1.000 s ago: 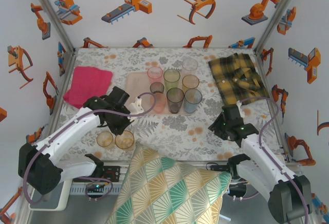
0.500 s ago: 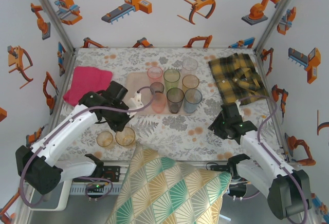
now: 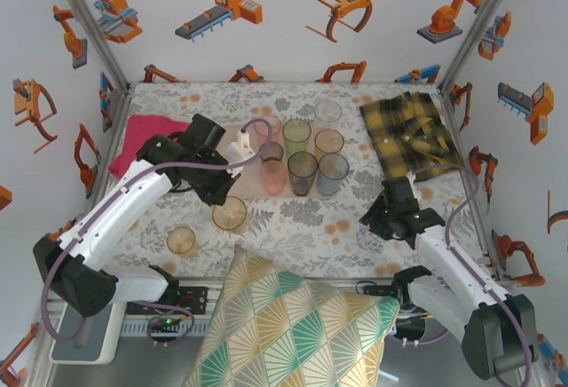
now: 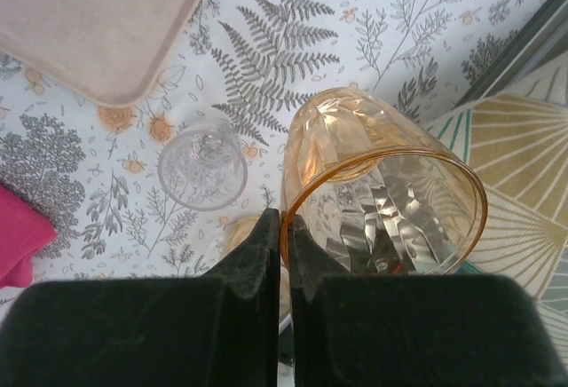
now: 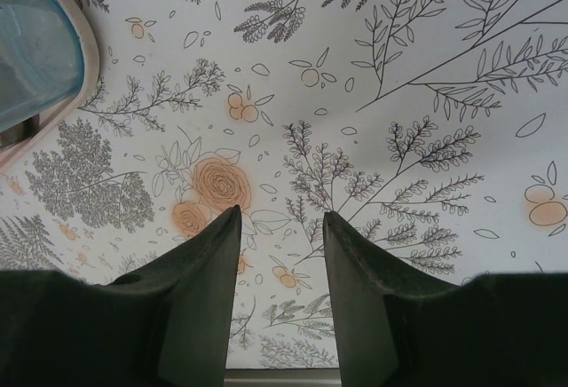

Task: Place the glasses into the tray

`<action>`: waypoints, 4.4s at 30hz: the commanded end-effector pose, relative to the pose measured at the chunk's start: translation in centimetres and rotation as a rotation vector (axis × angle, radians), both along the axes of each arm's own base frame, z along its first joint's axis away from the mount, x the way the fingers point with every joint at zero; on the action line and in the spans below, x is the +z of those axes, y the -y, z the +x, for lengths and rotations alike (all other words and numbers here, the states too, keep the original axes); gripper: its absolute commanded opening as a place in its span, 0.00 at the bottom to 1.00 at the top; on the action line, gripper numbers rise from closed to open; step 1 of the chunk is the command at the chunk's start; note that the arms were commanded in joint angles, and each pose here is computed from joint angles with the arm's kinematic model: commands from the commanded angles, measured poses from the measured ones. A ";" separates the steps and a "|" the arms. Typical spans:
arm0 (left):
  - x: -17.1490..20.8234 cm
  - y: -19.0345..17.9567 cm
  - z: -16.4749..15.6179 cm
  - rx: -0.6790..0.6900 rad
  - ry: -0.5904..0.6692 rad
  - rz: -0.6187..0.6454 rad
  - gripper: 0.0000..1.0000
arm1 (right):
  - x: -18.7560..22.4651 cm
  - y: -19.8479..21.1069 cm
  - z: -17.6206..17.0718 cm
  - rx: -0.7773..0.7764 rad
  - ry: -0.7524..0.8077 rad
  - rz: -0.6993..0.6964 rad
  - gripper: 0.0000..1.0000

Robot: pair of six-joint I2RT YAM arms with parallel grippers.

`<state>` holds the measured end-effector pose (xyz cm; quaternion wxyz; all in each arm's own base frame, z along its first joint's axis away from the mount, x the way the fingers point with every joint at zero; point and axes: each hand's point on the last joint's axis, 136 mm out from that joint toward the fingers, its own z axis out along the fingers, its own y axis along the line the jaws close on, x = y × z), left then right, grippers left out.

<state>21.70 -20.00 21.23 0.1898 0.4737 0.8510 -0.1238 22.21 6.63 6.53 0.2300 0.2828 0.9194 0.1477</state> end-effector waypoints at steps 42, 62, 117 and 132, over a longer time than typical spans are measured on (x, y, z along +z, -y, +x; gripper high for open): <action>-1.8 1.6 15.4 0.260 0.091 0.006 0.10 | 1.4 1.2 -1.2 -0.023 0.034 -0.017 0.42; -7.5 0.9 17.0 0.296 0.016 0.072 0.09 | 1.8 1.5 -1.4 -0.026 0.030 -0.030 0.42; -10.6 0.1 14.4 0.244 -0.111 0.098 0.21 | 1.3 1.3 -1.4 -0.024 0.024 -0.015 0.42; -7.8 0.2 15.2 0.251 -0.060 0.062 0.37 | 1.3 1.3 -1.5 -0.024 0.027 -0.013 0.42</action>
